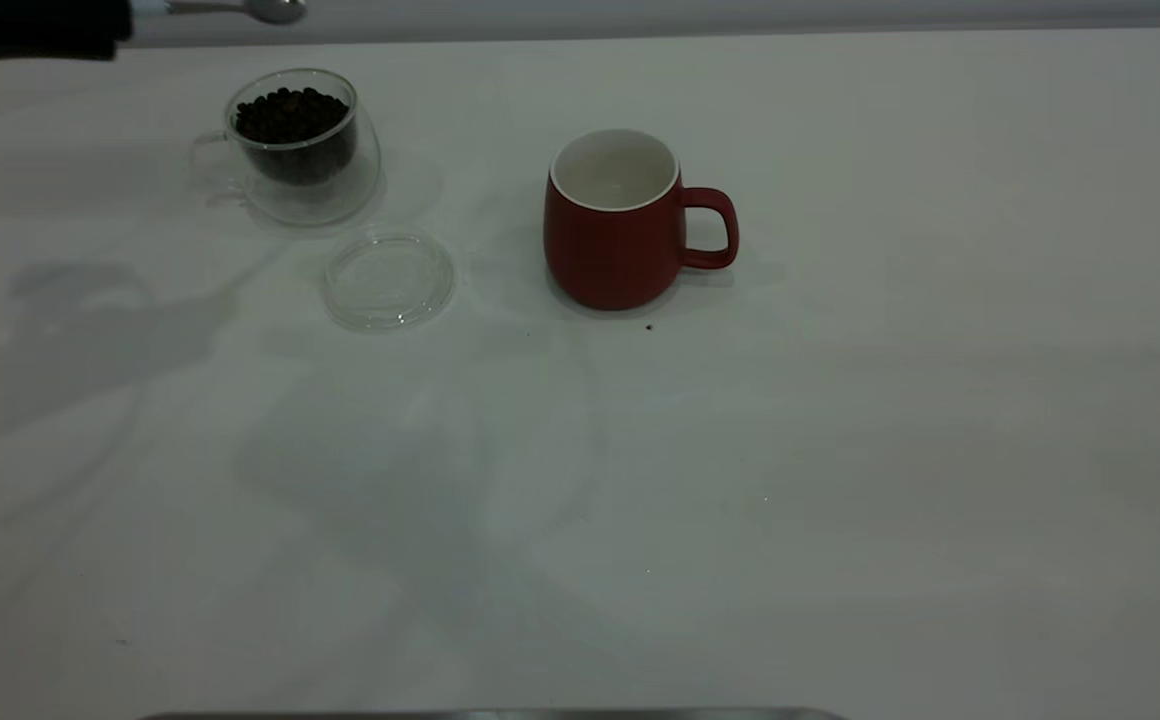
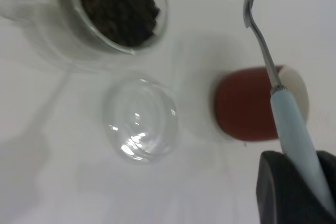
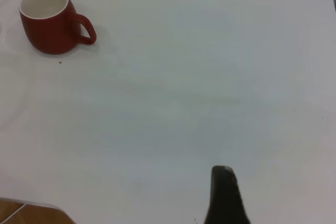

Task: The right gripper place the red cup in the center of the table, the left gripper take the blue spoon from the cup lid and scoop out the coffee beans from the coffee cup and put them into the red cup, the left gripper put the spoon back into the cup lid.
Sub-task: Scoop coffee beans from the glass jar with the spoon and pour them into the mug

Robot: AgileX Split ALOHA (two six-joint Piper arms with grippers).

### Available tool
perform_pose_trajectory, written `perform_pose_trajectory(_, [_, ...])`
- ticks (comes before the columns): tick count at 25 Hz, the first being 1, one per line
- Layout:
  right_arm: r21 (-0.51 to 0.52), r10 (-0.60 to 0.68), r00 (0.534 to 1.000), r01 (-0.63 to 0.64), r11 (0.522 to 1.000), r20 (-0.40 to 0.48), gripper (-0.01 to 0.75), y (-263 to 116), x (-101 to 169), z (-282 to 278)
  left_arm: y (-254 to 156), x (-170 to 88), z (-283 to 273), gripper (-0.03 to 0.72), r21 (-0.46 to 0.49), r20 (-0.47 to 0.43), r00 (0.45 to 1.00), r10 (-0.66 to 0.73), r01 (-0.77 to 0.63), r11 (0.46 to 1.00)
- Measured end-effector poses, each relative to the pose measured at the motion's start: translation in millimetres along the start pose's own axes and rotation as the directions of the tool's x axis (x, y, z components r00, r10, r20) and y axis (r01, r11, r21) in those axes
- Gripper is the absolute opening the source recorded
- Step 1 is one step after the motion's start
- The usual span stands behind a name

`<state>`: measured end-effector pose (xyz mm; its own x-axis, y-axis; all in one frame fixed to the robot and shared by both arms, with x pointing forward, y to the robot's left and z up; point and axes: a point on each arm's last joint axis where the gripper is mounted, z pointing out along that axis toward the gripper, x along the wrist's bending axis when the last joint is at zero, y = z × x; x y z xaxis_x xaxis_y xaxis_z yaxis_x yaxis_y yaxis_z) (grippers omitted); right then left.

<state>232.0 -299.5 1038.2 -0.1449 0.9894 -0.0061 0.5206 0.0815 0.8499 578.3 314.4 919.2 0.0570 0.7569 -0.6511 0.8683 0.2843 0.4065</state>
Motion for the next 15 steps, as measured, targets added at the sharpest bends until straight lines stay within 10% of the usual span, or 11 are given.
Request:
perform_pose_trajectory(8, [0.000,0.000,1.000,0.000,1.000,0.000,0.550,0.0,0.0,0.0,26.2,43.5,-38.8,0.124,-0.085,0.065,0.992,-0.108,0.113,0.990])
perform_pose_trajectory(15, [0.000,0.000,1.000,0.000,1.000,0.000,0.550,0.0,0.0,0.0,42.2,65.5,-12.0,0.124,0.033,0.092,0.988,-0.125,0.122,0.992])
